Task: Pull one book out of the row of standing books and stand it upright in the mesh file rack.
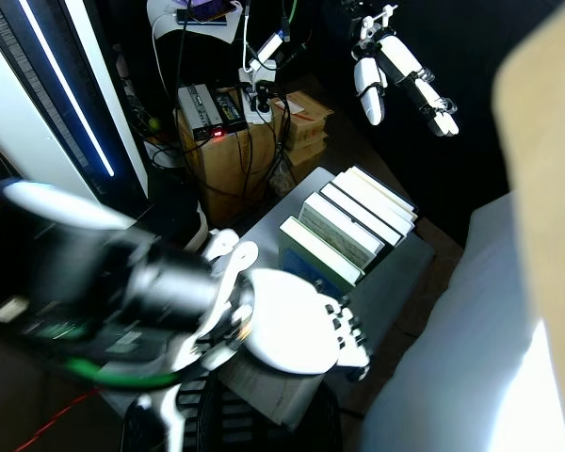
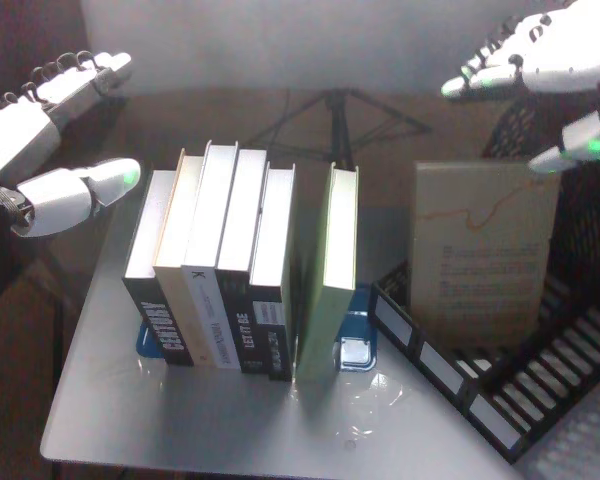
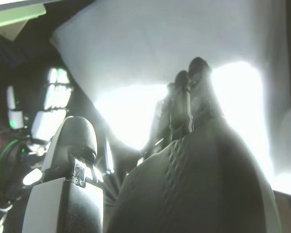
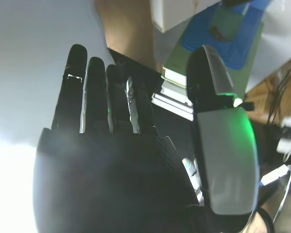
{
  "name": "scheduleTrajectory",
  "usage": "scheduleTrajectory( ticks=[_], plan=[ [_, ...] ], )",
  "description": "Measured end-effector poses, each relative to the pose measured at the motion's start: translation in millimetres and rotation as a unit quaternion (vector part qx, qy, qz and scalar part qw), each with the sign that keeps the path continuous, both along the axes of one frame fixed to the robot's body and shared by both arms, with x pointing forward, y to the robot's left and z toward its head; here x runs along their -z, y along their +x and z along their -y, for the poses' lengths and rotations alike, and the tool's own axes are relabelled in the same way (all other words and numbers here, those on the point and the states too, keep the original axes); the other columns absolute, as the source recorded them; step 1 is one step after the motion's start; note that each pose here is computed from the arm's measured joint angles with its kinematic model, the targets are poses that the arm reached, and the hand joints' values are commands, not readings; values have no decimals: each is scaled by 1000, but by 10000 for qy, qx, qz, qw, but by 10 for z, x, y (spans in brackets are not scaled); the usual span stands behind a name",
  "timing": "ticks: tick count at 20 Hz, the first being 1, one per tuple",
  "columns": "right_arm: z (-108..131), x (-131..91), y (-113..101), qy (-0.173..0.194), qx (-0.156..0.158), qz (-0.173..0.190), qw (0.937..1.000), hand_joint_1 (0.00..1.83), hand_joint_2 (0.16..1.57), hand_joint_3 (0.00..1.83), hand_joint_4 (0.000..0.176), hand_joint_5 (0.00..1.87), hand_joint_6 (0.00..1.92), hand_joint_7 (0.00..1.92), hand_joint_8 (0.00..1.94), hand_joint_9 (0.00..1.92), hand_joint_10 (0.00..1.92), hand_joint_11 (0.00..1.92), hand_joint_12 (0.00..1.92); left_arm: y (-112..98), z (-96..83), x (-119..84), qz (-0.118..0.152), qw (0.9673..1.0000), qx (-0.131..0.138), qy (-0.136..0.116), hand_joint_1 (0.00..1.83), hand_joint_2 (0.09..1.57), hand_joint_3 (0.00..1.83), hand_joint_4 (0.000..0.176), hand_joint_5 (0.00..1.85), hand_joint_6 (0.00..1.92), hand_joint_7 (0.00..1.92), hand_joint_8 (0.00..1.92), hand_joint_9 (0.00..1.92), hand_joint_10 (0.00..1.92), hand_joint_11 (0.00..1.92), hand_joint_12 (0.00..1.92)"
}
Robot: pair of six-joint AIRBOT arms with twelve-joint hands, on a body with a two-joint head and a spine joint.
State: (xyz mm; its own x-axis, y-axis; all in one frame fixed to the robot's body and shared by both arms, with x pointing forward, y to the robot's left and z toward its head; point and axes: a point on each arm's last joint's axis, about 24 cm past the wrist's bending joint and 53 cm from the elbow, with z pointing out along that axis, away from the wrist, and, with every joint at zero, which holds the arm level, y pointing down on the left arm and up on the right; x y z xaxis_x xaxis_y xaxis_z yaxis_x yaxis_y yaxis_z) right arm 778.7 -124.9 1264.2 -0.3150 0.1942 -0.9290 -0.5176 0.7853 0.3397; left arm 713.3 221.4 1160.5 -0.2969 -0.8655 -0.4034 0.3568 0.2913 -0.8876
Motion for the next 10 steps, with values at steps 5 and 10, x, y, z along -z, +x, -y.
scheduleTrajectory(
  ticks=[5,10],
  plan=[
    [95,-171,54,1734,7,-354,9842,769,1193,0,128,0,0,0,0,41,20,0,774,-10,-8,37,-60,10000,-24,-27,573,1381,0,6,96,6,1,0,0,0,0,201],
    [185,62,77,2589,90,-843,9622,787,1221,9,46,0,0,0,0,0,0,0,1,-21,-1,52,-74,10000,-8,-18,597,1374,1,22,95,1,0,0,0,0,0,209]
  ],
)
